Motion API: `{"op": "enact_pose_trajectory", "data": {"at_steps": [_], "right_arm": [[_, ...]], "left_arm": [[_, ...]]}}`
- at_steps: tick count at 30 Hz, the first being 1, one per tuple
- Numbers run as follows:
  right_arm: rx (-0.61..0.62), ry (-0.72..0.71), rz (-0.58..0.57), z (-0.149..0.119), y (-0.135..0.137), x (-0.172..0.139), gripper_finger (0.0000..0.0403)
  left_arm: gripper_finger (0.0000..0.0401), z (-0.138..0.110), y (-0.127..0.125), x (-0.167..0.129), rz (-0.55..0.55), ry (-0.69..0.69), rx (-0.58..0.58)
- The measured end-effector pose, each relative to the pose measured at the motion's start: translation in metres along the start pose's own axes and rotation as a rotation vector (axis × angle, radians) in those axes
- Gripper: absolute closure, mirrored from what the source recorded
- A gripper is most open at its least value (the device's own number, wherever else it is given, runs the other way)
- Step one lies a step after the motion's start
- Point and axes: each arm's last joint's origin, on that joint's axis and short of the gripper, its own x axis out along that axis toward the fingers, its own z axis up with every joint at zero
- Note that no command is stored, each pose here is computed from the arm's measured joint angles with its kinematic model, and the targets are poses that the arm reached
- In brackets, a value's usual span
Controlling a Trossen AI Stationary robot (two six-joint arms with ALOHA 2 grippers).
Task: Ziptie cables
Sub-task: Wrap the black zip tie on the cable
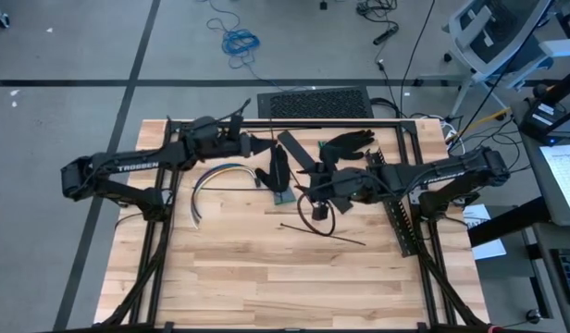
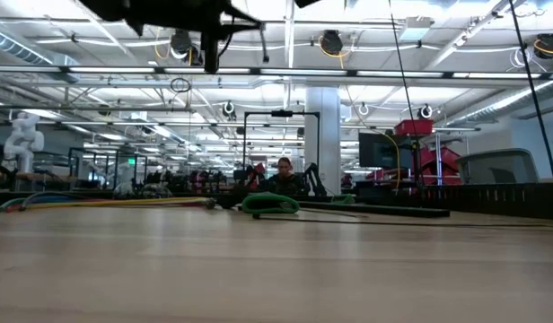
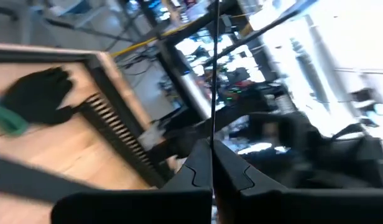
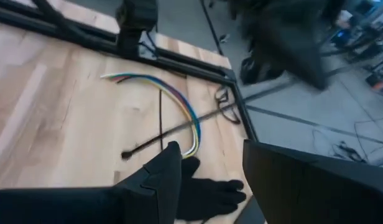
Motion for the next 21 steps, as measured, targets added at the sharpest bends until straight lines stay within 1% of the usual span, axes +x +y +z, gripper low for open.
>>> {"op": "enact_pose_trajectory", "data": {"at_steps": [3, 8, 14, 17, 21], "right_arm": [[0.009, 0.035, 0.022, -0.004, 0.000, 0.000, 0.0243], [0.105, 0.043, 0.079, -0.005, 0.002, -0.001, 0.0243], [0.121, 0.059, 0.085, -0.007, 0.003, -0.002, 0.0243], [0.148, 0.073, 0.087, -0.008, 0.003, -0.002, 0.0243], [0.182, 0.104, 0.088, -0.011, 0.004, -0.002, 0.0243]], "left_arm": [[0.0401, 0.010, -0.014, 0.004, -0.051, -0.009, 0.014], [0.0401, 0.019, -0.028, 0.004, -0.092, -0.033, 0.032], [0.0401, 0.018, -0.028, 0.003, -0.084, -0.013, 0.025], [0.0401, 0.016, -0.025, 0.003, -0.052, 0.013, 0.013], [0.0401, 0.015, -0.025, 0.003, -0.057, 0.032, 0.014]]}}
